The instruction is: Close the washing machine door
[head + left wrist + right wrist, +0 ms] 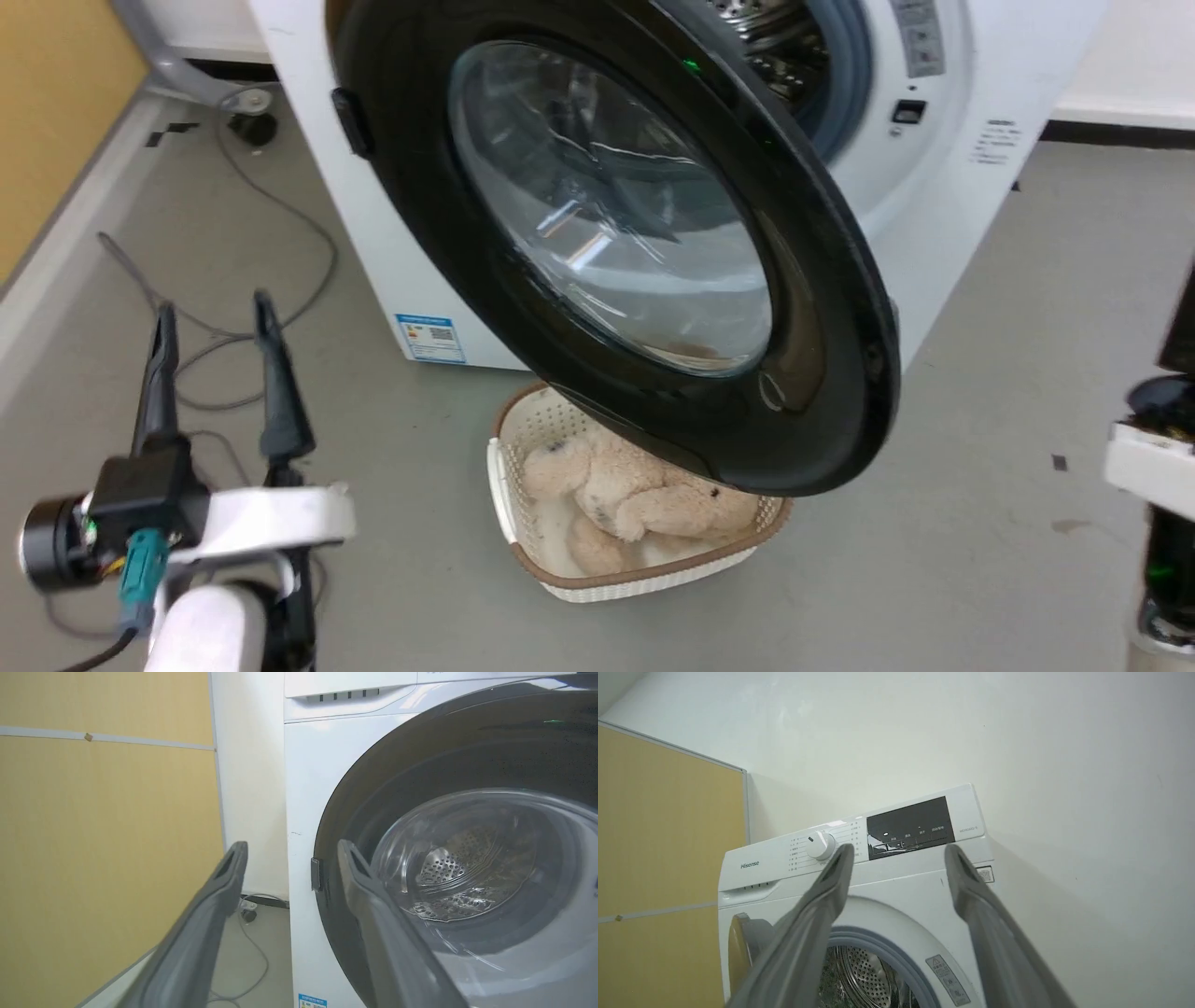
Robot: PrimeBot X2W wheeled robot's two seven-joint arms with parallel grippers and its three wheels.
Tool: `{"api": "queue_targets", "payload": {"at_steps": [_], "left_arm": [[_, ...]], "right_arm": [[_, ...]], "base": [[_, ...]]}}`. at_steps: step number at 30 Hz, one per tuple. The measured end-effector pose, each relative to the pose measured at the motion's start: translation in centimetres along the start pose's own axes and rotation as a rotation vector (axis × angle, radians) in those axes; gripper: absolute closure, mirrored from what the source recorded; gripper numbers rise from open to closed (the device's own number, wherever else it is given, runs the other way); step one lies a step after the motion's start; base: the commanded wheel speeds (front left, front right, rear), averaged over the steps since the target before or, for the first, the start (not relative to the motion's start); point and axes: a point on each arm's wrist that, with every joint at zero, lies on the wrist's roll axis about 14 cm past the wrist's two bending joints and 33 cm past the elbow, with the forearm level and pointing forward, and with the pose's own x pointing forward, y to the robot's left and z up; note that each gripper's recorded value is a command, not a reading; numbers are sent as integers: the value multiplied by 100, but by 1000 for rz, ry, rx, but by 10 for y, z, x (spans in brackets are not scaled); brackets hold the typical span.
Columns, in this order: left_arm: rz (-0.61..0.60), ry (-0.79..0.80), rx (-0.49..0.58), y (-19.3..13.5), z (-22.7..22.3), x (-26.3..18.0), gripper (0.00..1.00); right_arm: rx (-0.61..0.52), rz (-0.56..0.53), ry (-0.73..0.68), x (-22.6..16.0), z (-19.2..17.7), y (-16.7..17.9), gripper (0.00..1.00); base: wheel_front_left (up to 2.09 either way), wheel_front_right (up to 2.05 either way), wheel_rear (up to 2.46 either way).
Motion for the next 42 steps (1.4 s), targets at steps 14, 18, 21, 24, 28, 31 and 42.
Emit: {"api": "queue_targets", "payload": {"at_steps": [14, 18, 21, 24, 28, 31, 42], "left_arm": [[57, 118, 51, 33, -30, -35, 0], [62, 128, 51, 35, -33, -37, 0], [60, 139, 44, 33, -37, -38, 0], [52, 152, 36, 29, -42, -38, 0], [34, 170, 31, 22, -50, -36, 0], [21, 182, 25, 18, -56, -34, 0], [-30, 203, 11, -4, -74, -19, 0]], "right_arm": [[149, 449, 33, -15, -14, 149, 100], [113, 502, 151, -36, -46, 156, 100], [65, 536, 246, -55, -72, 156, 100], [58, 509, 341, -72, -95, 146, 100], [27, 473, 422, -85, -116, 129, 100], [-6, 439, 479, -94, -131, 113, 100], [-118, 262, 625, -108, -177, 43, 100]], "base": [[0, 0, 0], [0, 0, 0], [0, 0, 0], [0, 0, 0], [0, 0, 0], [0, 0, 0], [0, 0, 0]]}}
